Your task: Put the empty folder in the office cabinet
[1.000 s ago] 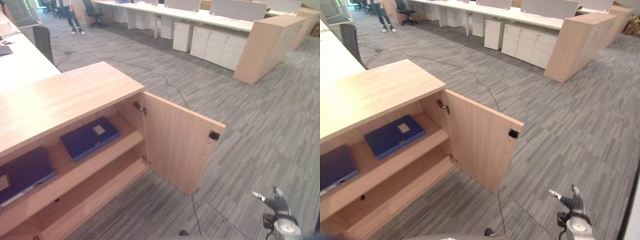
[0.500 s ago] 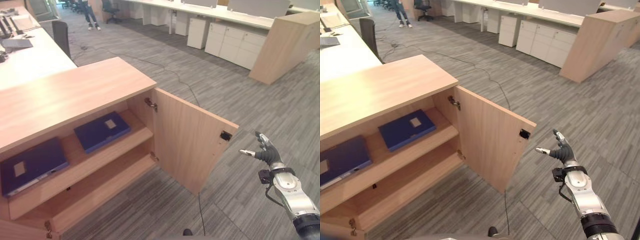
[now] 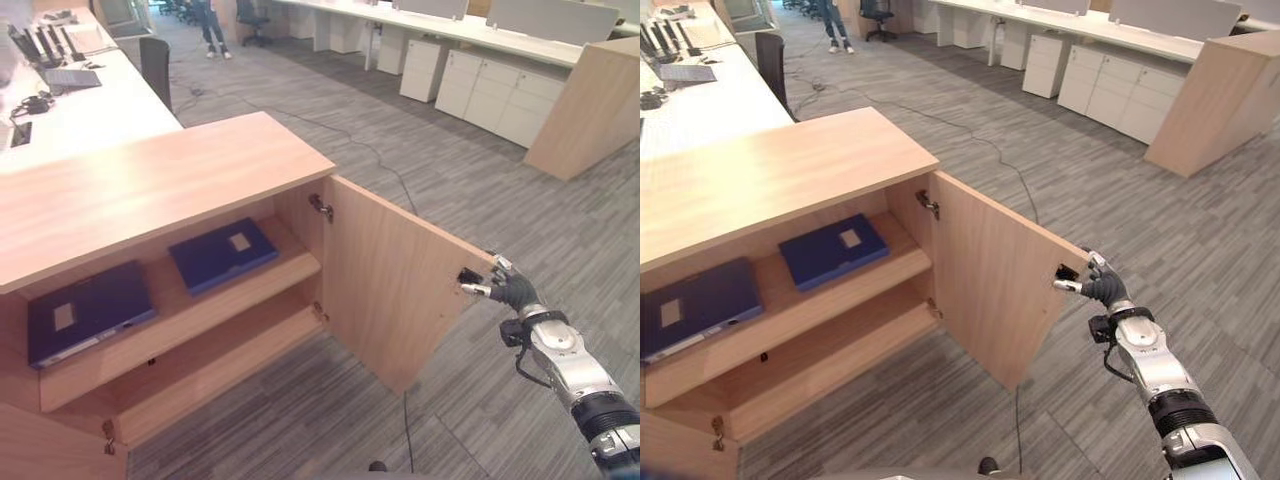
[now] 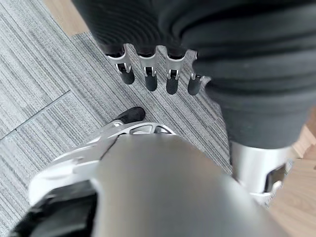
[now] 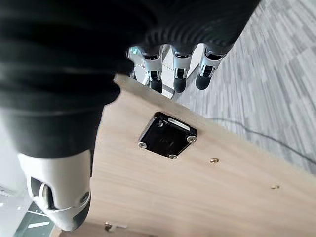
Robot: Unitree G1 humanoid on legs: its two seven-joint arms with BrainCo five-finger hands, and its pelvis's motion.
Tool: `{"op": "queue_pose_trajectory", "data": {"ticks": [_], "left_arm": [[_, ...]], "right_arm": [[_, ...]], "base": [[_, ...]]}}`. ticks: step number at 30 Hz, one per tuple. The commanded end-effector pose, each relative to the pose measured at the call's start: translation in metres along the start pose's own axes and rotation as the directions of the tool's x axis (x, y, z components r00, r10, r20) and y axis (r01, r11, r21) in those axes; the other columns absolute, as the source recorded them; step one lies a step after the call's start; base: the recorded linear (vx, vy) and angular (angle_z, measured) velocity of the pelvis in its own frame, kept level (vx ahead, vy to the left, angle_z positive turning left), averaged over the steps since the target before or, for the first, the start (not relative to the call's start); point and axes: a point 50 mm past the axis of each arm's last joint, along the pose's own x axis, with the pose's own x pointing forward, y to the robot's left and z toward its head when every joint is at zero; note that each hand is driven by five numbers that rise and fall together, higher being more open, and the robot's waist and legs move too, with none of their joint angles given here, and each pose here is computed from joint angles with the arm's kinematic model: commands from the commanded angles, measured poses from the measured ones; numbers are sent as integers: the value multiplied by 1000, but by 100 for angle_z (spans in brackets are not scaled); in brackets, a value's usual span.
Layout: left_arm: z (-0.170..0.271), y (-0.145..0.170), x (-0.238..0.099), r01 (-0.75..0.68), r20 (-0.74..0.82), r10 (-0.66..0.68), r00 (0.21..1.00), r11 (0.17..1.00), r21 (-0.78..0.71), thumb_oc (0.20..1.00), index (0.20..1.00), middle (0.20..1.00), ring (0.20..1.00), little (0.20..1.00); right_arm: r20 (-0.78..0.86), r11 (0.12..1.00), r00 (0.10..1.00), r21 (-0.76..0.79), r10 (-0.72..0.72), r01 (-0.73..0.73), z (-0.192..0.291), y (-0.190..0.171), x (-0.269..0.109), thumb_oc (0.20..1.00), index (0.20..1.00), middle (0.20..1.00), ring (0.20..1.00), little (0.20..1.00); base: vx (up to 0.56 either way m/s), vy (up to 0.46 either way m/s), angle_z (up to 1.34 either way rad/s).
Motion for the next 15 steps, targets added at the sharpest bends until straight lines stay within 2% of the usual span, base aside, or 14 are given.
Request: {"op": "queue_pose_trajectory", "data": {"ticks": [1, 6, 10, 15], "left_arm": [[-27, 5, -2, -7, -100, 12, 995, 999, 43, 1000, 1000, 1000, 1000, 1000], [-27, 9, -2, -13, -100, 18, 995, 998, 54, 1000, 1000, 1000, 1000, 1000], [-32, 8, -3, -2, -111, 9, 994, 998, 61, 1000, 1000, 1000, 1000, 1000], [-32, 9, -3, 5, -111, 1, 994, 998, 62, 1000, 1000, 1000, 1000, 1000]], "right_arm": [[42, 997, 999, 76, -19, 15, 12, 2, 13, 1000, 1000, 1000, 1000, 1000], [8, 999, 1000, 48, 23, -23, 9, 10, 17, 1000, 1000, 1000, 1000, 1000], [-68, 985, 991, 134, 115, -106, -7, 31, 18, 1000, 1000, 1000, 1000, 1000], [28, 884, 919, 261, 394, -387, 5, 93, 8, 1000, 1000, 1000, 1000, 1000]], "base": [[-39, -19, 10], [-59, -11, 8], [-33, 5, 4], [-13, 4, 2]]}}
